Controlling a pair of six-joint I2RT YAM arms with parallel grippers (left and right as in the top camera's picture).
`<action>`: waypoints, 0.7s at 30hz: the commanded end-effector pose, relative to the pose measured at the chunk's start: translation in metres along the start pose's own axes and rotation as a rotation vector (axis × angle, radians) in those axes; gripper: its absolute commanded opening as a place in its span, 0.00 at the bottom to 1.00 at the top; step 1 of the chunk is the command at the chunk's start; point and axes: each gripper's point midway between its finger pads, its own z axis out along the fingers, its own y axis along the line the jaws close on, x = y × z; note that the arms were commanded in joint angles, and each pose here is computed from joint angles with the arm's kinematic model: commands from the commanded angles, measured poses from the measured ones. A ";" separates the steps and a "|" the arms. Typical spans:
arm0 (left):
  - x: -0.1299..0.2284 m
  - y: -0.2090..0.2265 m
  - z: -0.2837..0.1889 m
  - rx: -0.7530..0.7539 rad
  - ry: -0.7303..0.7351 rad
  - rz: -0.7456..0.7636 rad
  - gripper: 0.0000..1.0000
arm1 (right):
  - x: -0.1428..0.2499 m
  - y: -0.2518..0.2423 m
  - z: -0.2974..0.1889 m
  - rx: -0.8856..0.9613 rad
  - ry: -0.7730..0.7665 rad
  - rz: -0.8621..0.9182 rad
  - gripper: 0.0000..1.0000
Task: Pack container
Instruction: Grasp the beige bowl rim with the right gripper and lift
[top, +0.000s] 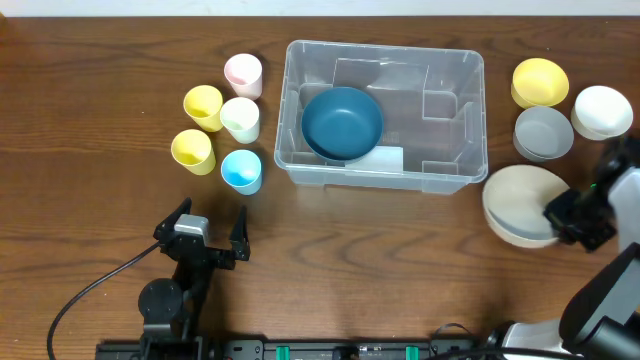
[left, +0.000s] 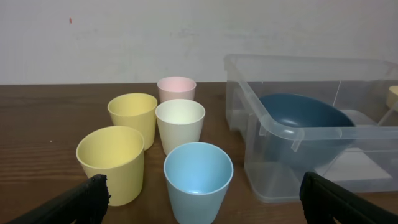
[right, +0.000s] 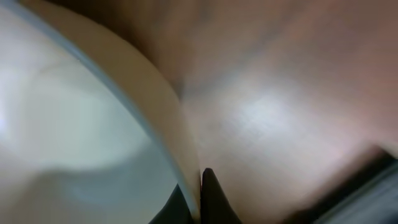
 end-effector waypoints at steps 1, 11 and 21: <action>0.016 0.003 0.001 -0.008 0.038 -0.002 0.98 | -0.036 -0.018 -0.055 0.012 -0.141 0.059 0.01; 0.016 0.003 0.001 -0.008 0.038 -0.002 0.98 | -0.041 0.018 -0.283 -0.593 -0.476 0.064 0.01; 0.016 0.003 0.001 -0.008 0.038 -0.002 0.98 | 0.063 0.126 -0.384 -0.994 -0.554 -0.322 0.01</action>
